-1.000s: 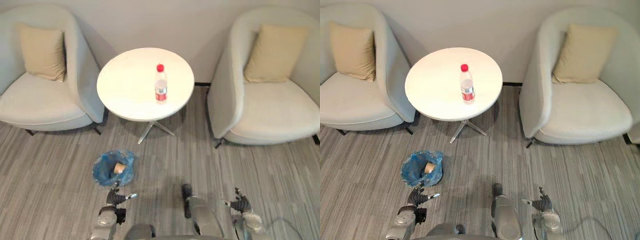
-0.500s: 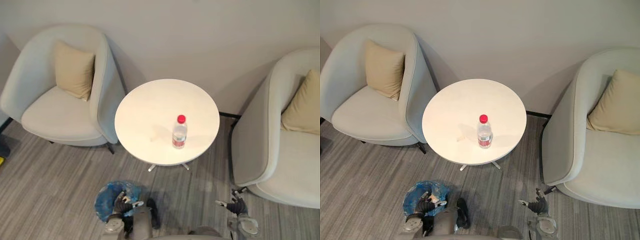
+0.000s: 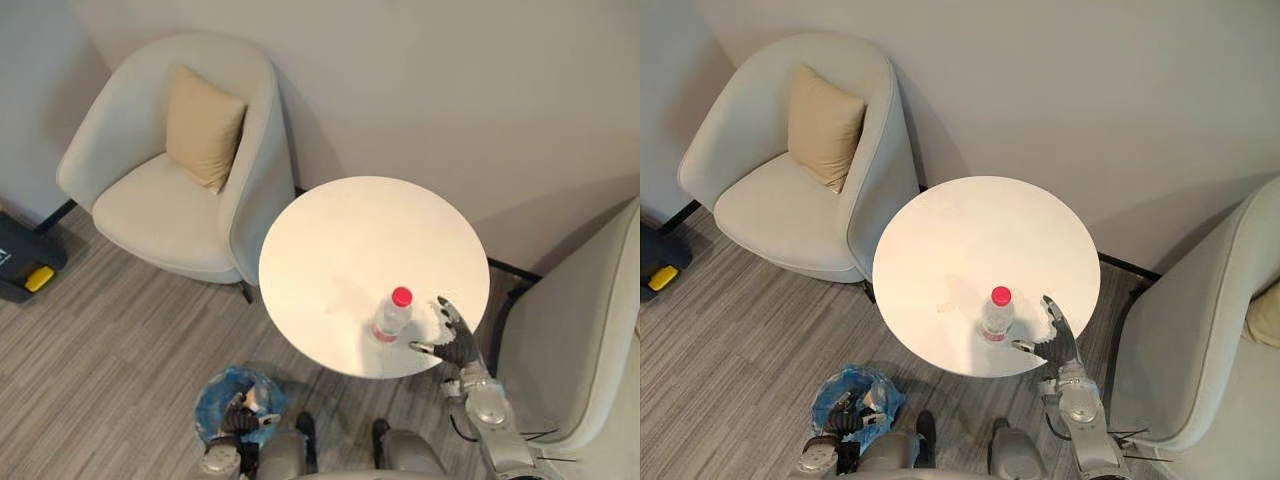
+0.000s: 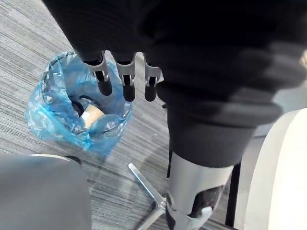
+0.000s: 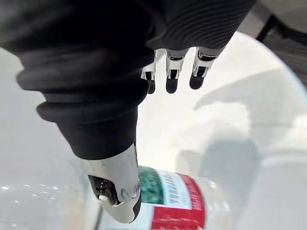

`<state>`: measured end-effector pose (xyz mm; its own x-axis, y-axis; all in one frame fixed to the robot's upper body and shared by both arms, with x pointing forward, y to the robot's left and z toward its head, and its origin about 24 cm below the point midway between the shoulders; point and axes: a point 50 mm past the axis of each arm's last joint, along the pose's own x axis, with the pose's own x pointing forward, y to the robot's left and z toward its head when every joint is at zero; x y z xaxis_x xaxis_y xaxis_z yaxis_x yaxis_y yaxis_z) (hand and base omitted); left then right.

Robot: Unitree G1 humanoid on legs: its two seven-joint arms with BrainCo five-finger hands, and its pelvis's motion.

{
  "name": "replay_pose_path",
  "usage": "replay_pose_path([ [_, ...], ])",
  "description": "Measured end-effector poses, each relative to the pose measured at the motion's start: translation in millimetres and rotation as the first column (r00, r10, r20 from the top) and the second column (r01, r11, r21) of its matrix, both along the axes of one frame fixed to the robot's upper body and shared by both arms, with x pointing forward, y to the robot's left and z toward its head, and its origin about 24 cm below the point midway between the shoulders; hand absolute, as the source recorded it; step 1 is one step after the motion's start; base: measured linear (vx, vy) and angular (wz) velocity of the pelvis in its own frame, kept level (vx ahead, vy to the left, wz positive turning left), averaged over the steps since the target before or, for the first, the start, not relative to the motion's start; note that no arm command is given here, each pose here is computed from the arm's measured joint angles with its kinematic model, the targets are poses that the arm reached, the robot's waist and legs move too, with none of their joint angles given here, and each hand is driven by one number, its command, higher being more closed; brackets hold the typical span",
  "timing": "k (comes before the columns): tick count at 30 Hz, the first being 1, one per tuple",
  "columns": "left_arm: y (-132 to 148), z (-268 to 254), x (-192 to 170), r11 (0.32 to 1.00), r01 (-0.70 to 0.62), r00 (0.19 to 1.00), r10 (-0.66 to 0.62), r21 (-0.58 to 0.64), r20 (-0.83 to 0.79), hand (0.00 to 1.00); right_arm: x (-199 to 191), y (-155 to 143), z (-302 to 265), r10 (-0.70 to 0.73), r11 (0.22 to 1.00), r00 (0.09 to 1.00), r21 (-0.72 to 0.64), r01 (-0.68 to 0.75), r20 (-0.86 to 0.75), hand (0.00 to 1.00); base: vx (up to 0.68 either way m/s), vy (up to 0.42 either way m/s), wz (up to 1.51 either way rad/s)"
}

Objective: Gather rubbish on tea table into small bin, then transfer packed bag to large trash can.

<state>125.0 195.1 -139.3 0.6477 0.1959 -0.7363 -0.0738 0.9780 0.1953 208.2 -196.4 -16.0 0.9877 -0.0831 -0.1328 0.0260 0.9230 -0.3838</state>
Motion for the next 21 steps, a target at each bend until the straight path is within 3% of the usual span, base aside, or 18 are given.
replay_pose_path([
  [15, -10.6, -2.3, -1.9, 0.998, 0.058, 0.998, -0.058, -0.010, -0.010, 0.00, 26.5, 24.9, -6.6, 0.116, 0.992, 0.993, -0.038, -0.117, -0.023, 0.00, -0.01, -0.018, 0.19],
  [16, -10.7, -2.4, -2.1, 0.998, 0.059, 0.998, -0.059, -0.010, -0.012, 0.00, 30.8, 26.4, -7.9, 0.107, 0.994, 0.994, -0.033, -0.108, -0.028, 1.00, -0.08, -0.007, 0.21],
  [21, -11.2, -2.2, -0.7, 0.998, 0.061, 0.998, -0.061, -0.010, -0.009, 0.00, 43.3, 33.4, -3.4, 0.090, 0.996, 0.996, -0.002, -0.090, -0.010, 1.00, -0.06, 0.003, 0.09],
])
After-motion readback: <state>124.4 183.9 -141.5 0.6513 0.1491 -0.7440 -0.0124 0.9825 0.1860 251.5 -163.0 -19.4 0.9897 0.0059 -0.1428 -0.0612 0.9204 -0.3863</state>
